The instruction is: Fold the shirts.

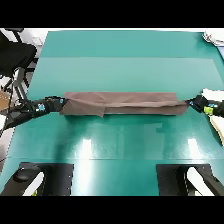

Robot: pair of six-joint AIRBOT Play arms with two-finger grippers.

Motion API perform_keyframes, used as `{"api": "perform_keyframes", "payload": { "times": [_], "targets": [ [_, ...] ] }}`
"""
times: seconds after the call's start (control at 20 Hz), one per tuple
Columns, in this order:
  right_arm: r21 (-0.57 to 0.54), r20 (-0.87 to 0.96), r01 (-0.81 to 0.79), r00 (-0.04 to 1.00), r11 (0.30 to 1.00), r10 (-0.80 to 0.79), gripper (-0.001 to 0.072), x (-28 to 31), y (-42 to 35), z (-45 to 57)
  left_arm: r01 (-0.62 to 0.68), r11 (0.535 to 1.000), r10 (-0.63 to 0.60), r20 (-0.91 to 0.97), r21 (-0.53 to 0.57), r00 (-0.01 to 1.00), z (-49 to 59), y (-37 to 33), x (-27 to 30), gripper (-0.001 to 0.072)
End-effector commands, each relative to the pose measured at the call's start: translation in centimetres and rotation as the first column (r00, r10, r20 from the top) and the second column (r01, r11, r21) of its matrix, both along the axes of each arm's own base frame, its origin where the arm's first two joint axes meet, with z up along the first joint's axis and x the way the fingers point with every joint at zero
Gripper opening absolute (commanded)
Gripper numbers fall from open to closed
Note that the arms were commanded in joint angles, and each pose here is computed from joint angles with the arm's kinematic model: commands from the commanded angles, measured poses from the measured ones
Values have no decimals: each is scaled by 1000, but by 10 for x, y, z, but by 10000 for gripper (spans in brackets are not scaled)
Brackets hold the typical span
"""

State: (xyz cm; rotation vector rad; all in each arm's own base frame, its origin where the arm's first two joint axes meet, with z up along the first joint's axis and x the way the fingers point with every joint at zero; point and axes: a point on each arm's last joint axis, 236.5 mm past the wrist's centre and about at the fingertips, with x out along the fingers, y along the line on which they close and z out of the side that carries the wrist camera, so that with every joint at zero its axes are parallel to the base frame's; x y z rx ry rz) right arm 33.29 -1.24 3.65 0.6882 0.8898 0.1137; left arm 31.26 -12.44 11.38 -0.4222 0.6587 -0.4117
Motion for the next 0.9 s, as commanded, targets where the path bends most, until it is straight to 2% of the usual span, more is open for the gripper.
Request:
{"api": "perform_keyframes", "payload": {
  "times": [0.0, 0.2, 0.4, 0.6, 0.85],
  "targets": [
    [91, -5, 8, 1000, 996, -8, 20, 24, 5, -22, -17, 997, 16, 15, 73, 1000, -20, 11, 21, 22],
    [90, -49, -84, 995, 992, 88, 20, 43, 22, -45, -40, 994, 42, -20, 98, 999, -51, 17, 46, 22],
    [85, -47, -142, 988, 986, 146, 20, 73, 33, -46, -86, 993, 84, 22, 80, 996, -57, 21, 70, 22],
    [83, -51, -139, 988, 987, 143, 20, 87, 29, -49, -85, 995, 84, 14, 58, 996, -67, 18, 79, 22],
    [78, -97, -143, 984, 987, 151, 20, 84, 26, -69, -110, 988, 104, 68, 105, 992, -64, 28, 88, 22]
  ]
}}
